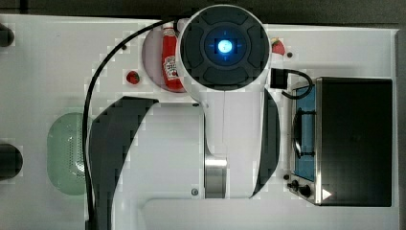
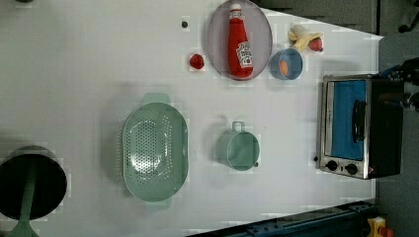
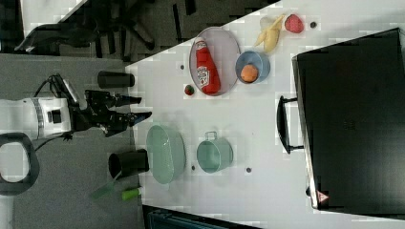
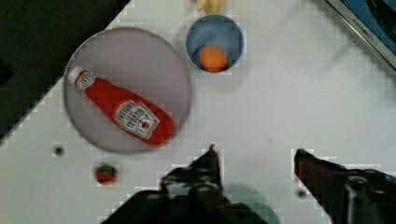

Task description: Flap open oven.

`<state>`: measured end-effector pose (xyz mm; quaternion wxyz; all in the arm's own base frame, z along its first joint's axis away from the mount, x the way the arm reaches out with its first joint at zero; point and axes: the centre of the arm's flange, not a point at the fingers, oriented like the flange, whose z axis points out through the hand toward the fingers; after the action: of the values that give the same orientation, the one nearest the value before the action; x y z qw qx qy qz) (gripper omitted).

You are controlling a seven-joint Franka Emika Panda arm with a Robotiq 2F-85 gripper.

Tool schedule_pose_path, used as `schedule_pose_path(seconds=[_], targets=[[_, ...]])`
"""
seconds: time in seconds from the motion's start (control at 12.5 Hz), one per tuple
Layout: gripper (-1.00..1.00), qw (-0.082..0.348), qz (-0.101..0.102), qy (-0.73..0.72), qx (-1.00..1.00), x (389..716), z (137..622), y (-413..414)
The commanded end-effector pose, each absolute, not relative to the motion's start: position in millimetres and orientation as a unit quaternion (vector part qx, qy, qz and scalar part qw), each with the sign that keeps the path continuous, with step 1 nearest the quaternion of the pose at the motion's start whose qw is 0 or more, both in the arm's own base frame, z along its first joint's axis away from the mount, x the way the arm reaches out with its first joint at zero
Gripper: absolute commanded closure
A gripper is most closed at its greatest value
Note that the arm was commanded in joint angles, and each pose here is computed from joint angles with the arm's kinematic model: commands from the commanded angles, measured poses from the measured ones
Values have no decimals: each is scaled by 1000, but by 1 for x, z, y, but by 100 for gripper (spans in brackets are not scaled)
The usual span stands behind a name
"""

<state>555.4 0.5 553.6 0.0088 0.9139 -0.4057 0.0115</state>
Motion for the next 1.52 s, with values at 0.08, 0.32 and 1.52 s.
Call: schedule_pose_path(seconds=[0.08, 0.32, 1.52], targets=[[-58, -9, 12, -405, 914, 434, 638, -27], [-100, -9, 12, -404, 914, 434, 638, -26], [65, 17, -20, -251, 968, 433, 582, -63]])
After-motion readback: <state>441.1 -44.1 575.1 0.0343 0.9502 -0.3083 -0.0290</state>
